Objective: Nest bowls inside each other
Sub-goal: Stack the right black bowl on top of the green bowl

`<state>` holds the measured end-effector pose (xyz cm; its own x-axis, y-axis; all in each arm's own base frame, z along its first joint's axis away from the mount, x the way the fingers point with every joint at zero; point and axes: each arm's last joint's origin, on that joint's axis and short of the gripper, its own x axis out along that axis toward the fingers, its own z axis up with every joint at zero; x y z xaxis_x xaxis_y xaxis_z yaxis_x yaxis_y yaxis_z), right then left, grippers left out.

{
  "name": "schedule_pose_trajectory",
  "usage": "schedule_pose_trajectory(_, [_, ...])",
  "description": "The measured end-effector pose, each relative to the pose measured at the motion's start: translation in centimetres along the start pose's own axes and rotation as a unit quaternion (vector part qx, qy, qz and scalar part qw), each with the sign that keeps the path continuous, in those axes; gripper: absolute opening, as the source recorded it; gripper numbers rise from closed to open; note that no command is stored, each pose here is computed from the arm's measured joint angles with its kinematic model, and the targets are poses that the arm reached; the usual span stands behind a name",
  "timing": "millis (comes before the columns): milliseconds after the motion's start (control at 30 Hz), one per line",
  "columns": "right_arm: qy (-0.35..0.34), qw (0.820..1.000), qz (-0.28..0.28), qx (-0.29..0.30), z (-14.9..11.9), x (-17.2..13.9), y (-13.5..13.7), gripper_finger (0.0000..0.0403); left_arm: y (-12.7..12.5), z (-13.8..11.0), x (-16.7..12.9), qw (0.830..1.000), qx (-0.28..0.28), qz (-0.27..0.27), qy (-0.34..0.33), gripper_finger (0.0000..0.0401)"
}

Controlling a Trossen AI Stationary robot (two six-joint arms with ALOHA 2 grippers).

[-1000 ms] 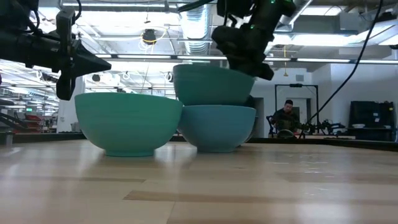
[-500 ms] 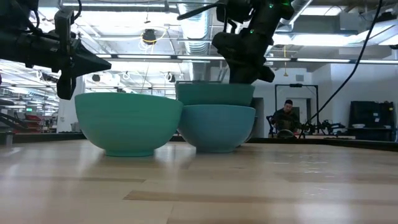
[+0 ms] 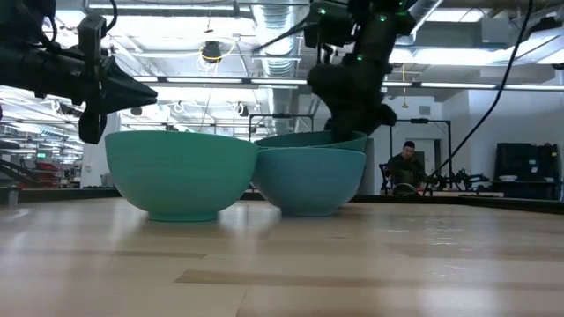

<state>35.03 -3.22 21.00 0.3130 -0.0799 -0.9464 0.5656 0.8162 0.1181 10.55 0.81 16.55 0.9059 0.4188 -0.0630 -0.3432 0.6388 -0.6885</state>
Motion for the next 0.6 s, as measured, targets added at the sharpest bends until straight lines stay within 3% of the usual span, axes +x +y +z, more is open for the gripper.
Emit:
schedule_pose_trajectory(133, [0.003,1.000,-0.002,0.010,0.0,0.9,0.1,0.0220,0.0,0.0,0.0,1.000,-0.008,0.002,0.002,0.0041])
schedule_pose_trajectory(300, [-0.030,0.999,0.008,0.012,0.6,0.3,0.3,0.0216,0.1,-0.1,0.0,1.000,-0.012,0.004,0.004,0.0042])
schedule_pose_trajectory(600, [-0.040,0.997,-0.058,0.016,0.8,-0.1,-1.1,0.0219,0.1,-0.2,0.1,1.000,-0.014,0.008,0.007,0.0042])
